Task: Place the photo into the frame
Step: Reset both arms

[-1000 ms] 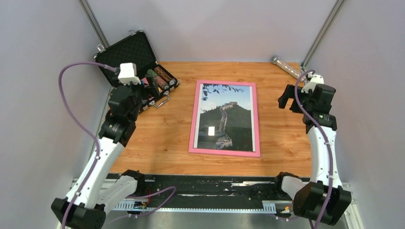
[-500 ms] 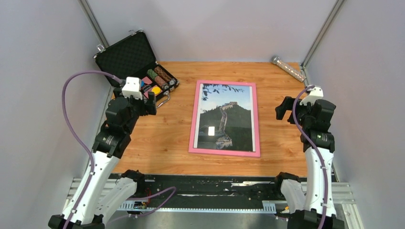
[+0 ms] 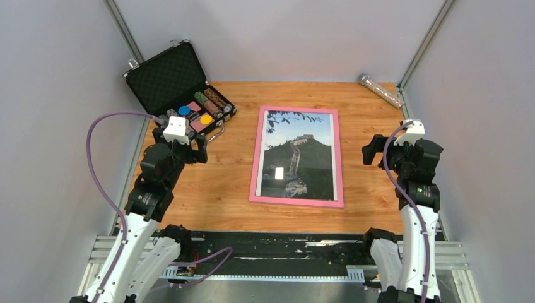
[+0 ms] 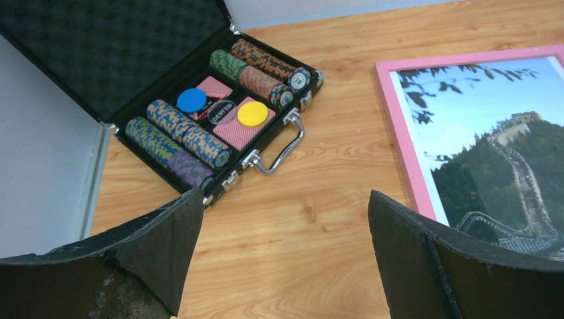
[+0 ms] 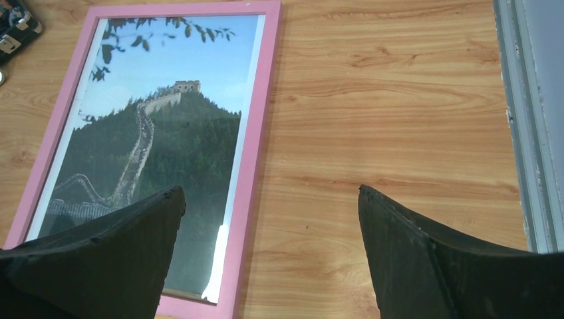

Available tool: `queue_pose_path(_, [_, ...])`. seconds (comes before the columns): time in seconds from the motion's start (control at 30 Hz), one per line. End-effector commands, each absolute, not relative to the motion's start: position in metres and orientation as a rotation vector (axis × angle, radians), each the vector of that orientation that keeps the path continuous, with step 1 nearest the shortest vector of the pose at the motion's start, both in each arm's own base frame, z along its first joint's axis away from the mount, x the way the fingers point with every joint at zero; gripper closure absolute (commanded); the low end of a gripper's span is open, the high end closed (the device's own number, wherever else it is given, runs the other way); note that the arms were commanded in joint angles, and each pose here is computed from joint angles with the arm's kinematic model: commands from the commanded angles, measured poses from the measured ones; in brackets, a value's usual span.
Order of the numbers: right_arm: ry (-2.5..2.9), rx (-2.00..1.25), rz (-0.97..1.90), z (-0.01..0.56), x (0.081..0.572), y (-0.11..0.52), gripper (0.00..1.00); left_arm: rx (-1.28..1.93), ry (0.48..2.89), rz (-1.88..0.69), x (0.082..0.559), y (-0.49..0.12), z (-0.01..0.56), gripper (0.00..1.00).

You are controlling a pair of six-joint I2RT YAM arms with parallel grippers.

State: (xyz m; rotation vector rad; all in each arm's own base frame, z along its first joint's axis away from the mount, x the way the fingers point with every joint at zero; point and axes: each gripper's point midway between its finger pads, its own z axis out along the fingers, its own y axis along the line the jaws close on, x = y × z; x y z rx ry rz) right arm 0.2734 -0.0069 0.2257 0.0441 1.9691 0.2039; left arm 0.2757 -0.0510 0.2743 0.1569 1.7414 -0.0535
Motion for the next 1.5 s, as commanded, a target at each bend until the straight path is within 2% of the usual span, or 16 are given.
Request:
queue_pose_path(0.0, [1.917,0.001,0.143,0.235,0.274,-0.012,0.0,0.184,1.72,-0.035,0.28,-0.049,0.272,0.0])
queue_pose_path(1.47, [1.872,-0.039,0.089,0.238,0.266,-0.014,0.0,0.201,1.742,-0.002,0.283,-0.044,0.25,0.0])
